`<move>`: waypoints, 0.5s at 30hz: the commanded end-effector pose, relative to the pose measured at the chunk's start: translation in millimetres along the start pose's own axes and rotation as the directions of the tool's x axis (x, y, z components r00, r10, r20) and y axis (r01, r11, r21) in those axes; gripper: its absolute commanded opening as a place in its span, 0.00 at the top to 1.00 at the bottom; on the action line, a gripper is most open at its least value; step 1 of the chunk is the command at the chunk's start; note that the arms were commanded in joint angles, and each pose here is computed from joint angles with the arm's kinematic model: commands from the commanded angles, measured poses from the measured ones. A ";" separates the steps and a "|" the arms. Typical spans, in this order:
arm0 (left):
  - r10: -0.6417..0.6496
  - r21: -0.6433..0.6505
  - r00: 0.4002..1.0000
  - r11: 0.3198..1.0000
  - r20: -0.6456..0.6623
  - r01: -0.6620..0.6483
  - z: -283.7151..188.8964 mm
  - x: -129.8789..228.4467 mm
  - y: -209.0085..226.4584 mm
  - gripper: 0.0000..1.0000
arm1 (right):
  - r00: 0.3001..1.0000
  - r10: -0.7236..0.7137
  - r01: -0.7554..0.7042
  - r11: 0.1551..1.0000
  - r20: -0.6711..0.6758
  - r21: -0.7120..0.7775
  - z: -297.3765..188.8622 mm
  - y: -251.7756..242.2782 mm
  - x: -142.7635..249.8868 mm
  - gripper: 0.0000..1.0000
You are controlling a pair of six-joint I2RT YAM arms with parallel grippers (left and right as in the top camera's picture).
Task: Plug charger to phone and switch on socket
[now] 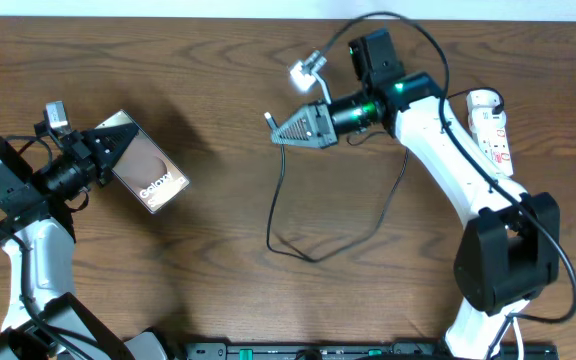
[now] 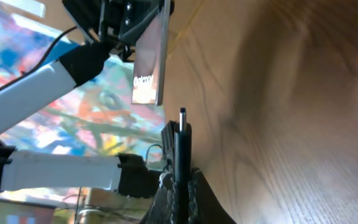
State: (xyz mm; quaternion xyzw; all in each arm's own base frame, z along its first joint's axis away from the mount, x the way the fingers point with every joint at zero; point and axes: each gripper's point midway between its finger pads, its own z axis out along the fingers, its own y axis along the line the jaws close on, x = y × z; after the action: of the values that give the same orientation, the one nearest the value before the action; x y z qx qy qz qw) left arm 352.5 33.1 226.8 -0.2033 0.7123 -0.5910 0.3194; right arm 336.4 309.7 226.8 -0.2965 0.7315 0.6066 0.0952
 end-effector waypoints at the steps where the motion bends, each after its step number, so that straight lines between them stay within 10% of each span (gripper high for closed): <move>1: 0.024 0.037 0.999 0.999 -0.038 -0.022 -1.4 6.4 -6.4 0.92 | 1.000 0.001 -0.004 0.987 -0.021 -0.161 12.4 -12.0 27.2 0.99; 15: 0.079 0.066 0.995 0.995 -0.068 -0.075 -0.4 12.4 -10.9 0.93 | 0.991 -0.055 0.010 0.937 -0.122 -0.348 69.0 -6.5 92.7 0.99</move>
State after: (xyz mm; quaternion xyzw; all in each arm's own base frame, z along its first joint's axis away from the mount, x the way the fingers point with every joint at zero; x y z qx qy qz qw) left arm 347.5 27.8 230.6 -0.1703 0.7132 -0.5979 0.3237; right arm 264.6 334.8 144.9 -0.3283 0.6488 0.6865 -0.0037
